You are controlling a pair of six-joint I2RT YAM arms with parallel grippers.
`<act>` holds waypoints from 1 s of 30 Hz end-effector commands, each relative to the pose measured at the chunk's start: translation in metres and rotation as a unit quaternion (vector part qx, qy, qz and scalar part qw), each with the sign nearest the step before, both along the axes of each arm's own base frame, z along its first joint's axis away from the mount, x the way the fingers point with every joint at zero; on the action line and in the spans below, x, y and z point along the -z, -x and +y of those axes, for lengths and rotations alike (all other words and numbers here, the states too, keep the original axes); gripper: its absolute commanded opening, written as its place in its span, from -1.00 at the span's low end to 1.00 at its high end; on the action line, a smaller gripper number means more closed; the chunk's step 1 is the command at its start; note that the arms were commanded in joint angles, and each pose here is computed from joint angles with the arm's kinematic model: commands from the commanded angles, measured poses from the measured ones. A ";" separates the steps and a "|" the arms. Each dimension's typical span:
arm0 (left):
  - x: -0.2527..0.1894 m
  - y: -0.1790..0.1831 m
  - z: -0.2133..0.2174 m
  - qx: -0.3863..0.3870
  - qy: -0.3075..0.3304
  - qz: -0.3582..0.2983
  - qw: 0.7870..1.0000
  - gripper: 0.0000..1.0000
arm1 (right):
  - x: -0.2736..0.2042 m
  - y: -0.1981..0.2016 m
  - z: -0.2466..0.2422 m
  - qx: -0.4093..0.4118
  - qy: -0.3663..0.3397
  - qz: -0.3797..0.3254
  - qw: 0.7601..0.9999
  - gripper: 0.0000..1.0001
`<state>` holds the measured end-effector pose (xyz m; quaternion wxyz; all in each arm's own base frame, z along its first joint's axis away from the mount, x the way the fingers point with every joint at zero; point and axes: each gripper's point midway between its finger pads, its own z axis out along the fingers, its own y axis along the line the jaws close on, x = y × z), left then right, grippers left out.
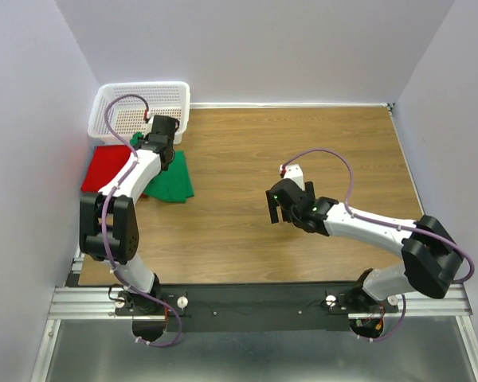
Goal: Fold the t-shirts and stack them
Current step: Neatly place the folded tshirt to the corner
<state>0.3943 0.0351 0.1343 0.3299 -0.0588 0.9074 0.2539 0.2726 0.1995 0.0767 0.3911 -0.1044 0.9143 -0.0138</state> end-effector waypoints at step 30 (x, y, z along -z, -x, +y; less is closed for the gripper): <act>-0.056 -0.050 0.151 -0.138 -0.117 -0.035 0.983 -1.00 | -0.004 -0.002 -0.002 -0.006 -0.029 -0.028 0.999 1.00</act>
